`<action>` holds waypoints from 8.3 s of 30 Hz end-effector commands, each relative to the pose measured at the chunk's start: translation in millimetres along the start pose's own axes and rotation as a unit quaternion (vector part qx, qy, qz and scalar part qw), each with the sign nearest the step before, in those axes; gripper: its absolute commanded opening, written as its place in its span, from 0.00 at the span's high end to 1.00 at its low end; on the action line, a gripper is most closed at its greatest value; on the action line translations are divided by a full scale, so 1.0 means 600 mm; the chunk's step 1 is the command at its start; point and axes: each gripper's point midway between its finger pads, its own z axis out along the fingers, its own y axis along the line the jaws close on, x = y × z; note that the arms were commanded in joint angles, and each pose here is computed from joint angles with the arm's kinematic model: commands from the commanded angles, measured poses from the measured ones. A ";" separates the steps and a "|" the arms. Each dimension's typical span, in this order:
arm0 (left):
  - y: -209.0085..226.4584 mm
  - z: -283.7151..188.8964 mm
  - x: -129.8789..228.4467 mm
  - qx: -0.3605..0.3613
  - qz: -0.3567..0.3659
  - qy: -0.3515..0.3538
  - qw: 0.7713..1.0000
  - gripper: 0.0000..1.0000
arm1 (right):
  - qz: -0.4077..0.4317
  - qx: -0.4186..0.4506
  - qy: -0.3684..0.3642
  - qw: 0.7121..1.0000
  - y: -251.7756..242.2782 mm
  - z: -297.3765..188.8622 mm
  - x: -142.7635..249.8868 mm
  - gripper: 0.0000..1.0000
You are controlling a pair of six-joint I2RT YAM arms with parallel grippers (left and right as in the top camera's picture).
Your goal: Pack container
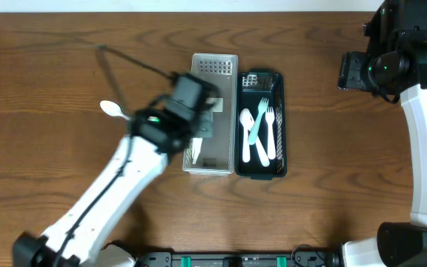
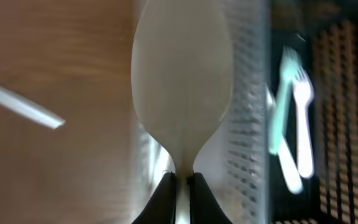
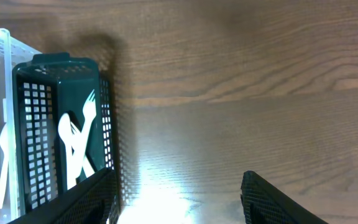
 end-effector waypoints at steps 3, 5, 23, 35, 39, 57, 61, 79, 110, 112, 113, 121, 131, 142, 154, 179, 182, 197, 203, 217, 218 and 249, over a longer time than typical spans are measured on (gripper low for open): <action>-0.021 0.080 0.035 -0.029 0.074 0.049 0.996 0.94 | -0.001 0.006 0.001 1.000 -0.009 0.000 -0.001 0.32; -0.015 0.112 0.051 -0.043 0.077 0.075 0.993 0.94 | -0.001 0.006 0.002 1.000 -0.009 0.000 0.000 0.32; 0.008 0.014 -0.061 -0.071 0.121 0.010 0.990 0.44 | -0.003 0.007 0.004 1.000 -0.009 0.000 0.001 0.32; 0.388 -0.064 -0.142 -0.182 -0.349 -0.060 0.917 0.34 | -0.003 0.006 0.004 1.000 -0.009 0.000 0.001 0.33; 0.450 0.004 -0.108 -0.167 -0.432 0.000 0.886 0.30 | -0.003 0.006 0.004 1.000 -0.009 0.000 0.001 0.32; 0.441 0.238 0.021 -0.167 -0.447 0.191 0.858 0.19 | -0.003 0.006 0.003 1.000 -0.009 0.000 0.001 0.32; 0.443 0.260 0.043 -0.173 -0.447 0.211 0.852 0.19 | -0.003 0.007 0.004 1.000 -0.009 0.000 0.002 0.32; 0.435 0.282 0.080 -0.169 -0.441 0.255 0.844 0.60 | -0.003 0.007 0.005 1.000 -0.009 0.000 0.003 0.33; 0.045 -0.080 -0.126 -0.035 0.065 -0.053 0.996 0.94 | -0.003 0.004 -0.015 1.000 -0.007 0.000 -0.014 0.32; 0.003 -0.074 -0.114 -0.026 0.101 -0.053 0.993 0.94 | -0.005 0.004 -0.015 1.000 -0.007 0.000 -0.014 0.32; -0.013 -0.066 -0.107 -0.022 0.112 -0.048 0.992 0.94 | -0.006 0.004 -0.014 1.000 -0.007 0.000 -0.014 0.32; -0.022 0.086 -0.050 -0.057 0.136 0.061 0.987 0.94 | -0.007 0.005 -0.005 1.000 -0.008 0.000 -0.006 0.32; 0.006 0.205 0.010 -0.090 0.129 0.147 0.977 0.91 | -0.007 0.006 -0.005 1.000 -0.009 0.000 -0.006 0.32; -0.004 0.139 -0.034 -0.072 0.133 0.096 0.984 0.22 | -0.008 0.006 -0.005 1.000 -0.009 0.000 -0.006 0.31; 0.200 -0.055 -0.260 -0.159 -0.033 -0.171 0.972 0.02 | -0.032 -0.025 -0.186 0.982 0.032 0.003 -0.167 0.01; 0.387 -0.082 -0.204 -0.240 -0.068 -0.214 0.945 0.02 | -0.029 0.031 -0.191 0.981 -0.035 0.096 -0.158 0.01; 0.376 -0.106 -0.187 -0.223 -0.068 -0.246 0.941 0.02 | -0.027 0.029 -0.214 0.976 -0.040 0.082 -0.125 0.01; 0.317 -0.194 -0.064 -0.147 -0.053 -0.307 0.939 0.02 | -0.022 0.004 -0.310 0.950 -0.045 0.006 0.062 0.01; 0.301 -0.233 -0.021 -0.132 -0.047 -0.354 0.925 0.02 | -0.026 0.001 -0.304 0.952 -0.050 0.000 0.129 0.01; 0.295 -0.275 0.023 -0.122 -0.046 -0.392 0.911 0.02 | -0.031 0.008 -0.243 0.969 -0.060 0.023 0.203 0.01; 0.295 -0.274 0.023 -0.123 -0.045 -0.391 0.911 0.02 | -0.032 0.008 -0.238 0.971 -0.061 0.026 0.206 0.01; 0.296 -0.267 0.024 -0.124 -0.045 -0.382 0.915 0.02 | -0.147 -0.035 -0.544 0.825 -0.019 0.021 0.237 0.01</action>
